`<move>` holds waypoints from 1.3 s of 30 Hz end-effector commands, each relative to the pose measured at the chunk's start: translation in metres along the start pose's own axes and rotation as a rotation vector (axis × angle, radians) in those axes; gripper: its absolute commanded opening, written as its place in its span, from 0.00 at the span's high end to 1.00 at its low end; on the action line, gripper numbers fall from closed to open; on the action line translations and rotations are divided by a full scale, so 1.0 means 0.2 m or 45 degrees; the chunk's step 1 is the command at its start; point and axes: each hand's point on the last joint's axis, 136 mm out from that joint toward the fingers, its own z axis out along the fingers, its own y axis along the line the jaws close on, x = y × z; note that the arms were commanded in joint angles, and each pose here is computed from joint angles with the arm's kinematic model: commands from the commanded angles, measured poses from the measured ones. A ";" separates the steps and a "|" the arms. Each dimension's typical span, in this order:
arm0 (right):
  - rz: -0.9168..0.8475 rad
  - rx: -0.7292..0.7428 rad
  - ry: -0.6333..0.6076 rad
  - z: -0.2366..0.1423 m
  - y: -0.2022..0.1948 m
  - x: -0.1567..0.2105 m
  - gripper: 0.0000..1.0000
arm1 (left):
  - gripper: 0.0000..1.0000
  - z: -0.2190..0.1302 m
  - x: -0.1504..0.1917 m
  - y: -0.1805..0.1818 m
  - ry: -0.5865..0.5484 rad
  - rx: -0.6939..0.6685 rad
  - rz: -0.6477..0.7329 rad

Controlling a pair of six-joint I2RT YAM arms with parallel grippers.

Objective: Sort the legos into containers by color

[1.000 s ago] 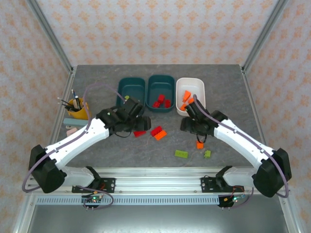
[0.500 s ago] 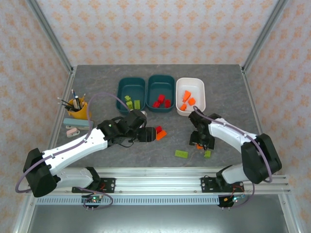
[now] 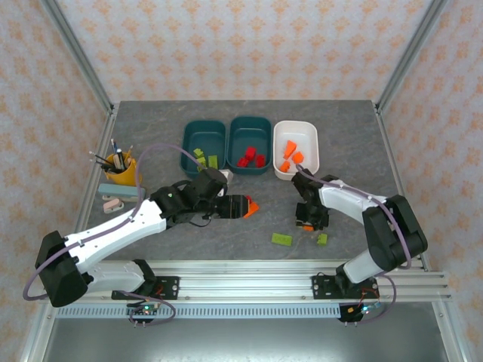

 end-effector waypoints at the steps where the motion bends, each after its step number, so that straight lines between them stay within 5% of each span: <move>1: -0.015 -0.020 -0.085 -0.04 0.02 -0.07 0.72 | 0.27 -0.02 -0.02 -0.02 -0.038 0.026 -0.003; 7: 0.004 -0.114 -0.369 -0.44 0.10 -0.30 0.76 | 0.24 -0.08 -0.12 -0.06 -0.136 0.022 -0.047; 14: 0.075 -0.219 -0.550 -0.75 0.28 -0.81 0.76 | 0.21 -0.14 -0.37 -0.11 -0.258 0.040 -0.134; 21: 0.218 -0.183 -0.560 -0.64 0.28 -1.32 0.77 | 0.21 -0.13 -0.58 -0.08 -0.343 0.027 -0.197; 27: 0.233 -0.177 -0.515 -0.49 0.32 -1.59 0.76 | 0.21 -0.07 -0.60 -0.07 -0.311 0.000 -0.162; 34: 0.267 -0.167 -0.440 -0.33 0.37 -1.68 0.71 | 0.21 -0.01 -0.55 -0.02 -0.279 -0.034 -0.168; 39: 0.297 -0.181 -0.417 -0.29 0.38 -1.68 0.57 | 0.21 0.01 -0.53 0.00 -0.254 -0.053 -0.153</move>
